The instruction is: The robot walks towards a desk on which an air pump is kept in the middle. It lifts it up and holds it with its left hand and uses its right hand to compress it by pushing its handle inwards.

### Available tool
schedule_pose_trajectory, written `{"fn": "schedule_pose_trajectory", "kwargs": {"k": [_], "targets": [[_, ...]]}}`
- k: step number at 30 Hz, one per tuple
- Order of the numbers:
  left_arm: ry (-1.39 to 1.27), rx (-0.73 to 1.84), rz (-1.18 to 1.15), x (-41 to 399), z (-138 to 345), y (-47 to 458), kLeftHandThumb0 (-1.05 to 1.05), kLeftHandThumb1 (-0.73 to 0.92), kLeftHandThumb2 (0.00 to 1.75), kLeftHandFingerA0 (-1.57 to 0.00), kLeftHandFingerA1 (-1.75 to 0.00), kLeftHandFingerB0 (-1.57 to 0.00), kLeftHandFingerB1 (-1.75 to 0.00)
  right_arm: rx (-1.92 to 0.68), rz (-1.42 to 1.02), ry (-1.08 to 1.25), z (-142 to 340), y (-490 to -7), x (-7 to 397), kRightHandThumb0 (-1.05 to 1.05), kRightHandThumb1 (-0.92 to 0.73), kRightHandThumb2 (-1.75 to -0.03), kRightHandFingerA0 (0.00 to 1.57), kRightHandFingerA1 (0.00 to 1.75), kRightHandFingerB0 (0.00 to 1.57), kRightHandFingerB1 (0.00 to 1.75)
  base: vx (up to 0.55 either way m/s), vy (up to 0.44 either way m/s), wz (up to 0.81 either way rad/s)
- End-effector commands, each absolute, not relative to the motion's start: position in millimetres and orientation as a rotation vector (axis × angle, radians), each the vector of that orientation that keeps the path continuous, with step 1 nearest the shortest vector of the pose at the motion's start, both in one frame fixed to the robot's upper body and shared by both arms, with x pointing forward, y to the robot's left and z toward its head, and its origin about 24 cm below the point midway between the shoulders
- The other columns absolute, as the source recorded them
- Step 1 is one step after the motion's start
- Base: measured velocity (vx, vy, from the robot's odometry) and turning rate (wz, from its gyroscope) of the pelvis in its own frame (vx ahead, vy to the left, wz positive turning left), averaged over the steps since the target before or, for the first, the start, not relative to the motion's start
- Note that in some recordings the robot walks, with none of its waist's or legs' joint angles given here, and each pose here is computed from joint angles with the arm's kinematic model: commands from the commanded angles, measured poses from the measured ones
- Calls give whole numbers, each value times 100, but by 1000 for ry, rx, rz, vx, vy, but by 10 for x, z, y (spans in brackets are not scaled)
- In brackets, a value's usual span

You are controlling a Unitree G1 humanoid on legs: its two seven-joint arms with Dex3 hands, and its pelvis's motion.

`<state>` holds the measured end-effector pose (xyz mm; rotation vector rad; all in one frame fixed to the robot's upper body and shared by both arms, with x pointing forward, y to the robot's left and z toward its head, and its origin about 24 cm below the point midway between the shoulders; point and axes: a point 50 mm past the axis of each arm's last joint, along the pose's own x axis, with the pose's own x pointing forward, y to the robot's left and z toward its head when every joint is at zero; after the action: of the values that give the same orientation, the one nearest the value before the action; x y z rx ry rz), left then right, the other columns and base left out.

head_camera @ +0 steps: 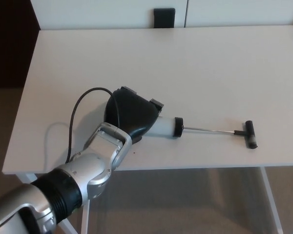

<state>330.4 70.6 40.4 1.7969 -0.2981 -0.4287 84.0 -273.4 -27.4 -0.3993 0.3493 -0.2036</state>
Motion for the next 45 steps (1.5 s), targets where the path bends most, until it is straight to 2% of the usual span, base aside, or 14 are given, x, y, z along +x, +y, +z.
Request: {"fn": "schedule_pose_trajectory", "kwargs": {"k": [1,2,3,15,16,28,29,35,36,38,39,41,43,45], "targets": [[-121,1585,-517,3170,201,1327,-37,62,90,-85,-126,-62,-107,-367,-301,-904,2203,-2278,565,-66,-67,-97,29,47,30,46,0,0,0],[-121,1585,-517,3170,201,1327,-37,62,90,-85,-126,-62,-107,-367,-301,-904,2203,-2278,565,-66,-67,-97,29,47,30,46,0,0,0],[-134,1554,-499,3206,306,1374,-21,81,57,-56,-175,-40,-146,-460,-308,-1062,2432,-2255,656,-34,-55,-109,0,48,0,47,0,0,0],[-237,1472,-478,3211,691,1466,-13,75,64,-70,-175,-54,-150,-382,-205,-1004,2667,-2165,1500,-83,-69,-101,3,19,12,25,0,0,0],[-241,1470,-481,3197,706,1471,-3,73,62,-93,-175,-55,-148,-357,-203,-924,2590,-2188,1701,-87,-77,-108,0,12,0,10,0,0,0],[-260,1492,-484,3181,783,1518,-10,69,59,-70,-175,-50,-150,-188,-151,-405,1686,-2563,2597,-85,-78,-114,0,17,0,13,0,0,0],[-261,1485,-481,3184,800,1515,-24,61,82,-106,-144,-68,-121,-169,-144,-358,1596,-2570,2646,-79,-71,-95,0,11,0,12,0,0,0],[-271,1458,-474,3194,861,1496,-10,77,61,-70,-175,-55,-147,-84,-107,-167,1177,-2551,2829,-82,-78,-110,0,16,0,14,0,0,0],[-271,1458,-477,3188,864,1494,-1,76,59,-83,-173,-55,-148,-61,-102,-124,1060,-2531,2844,-80,-92,-68,0,16,0,17,0,0,0],[-272,1457,-480,3184,865,1492,-1,76,59,-83,-173,-55,-148,-48,-99,-98,985,-2517,2851,-80,-92,-68,0,16,0,17,0,0,0],[-274,1457,-484,3171,854,1488,-19,61,77,-105,-147,-67,-124,-6,-95,-50,855,-2489,2847,-80,-75,-111,0,19,0,18,0,0,0],[-277,1460,-490,3148,833,1486,-10,74,56,-66,-175,-51,-149,65,-91,14,665,-2431,2835,-77,-75,-111,0,22,0,20,0,0,0],[-277,1462,-493,3138,825,1487,-10,74,56,-66,-175,-51,-149,90,-90,32,601,-2406,2831,-77,-75,-111,0,22,0,20,0,0,0],[-276,1458,-501,3132,820,1480,-6,73,55,-72,-174,-49,-148,136,-80,64,473,-2335,2811,-79,-92,-69,0,18,0,20,0,0,0]]}}
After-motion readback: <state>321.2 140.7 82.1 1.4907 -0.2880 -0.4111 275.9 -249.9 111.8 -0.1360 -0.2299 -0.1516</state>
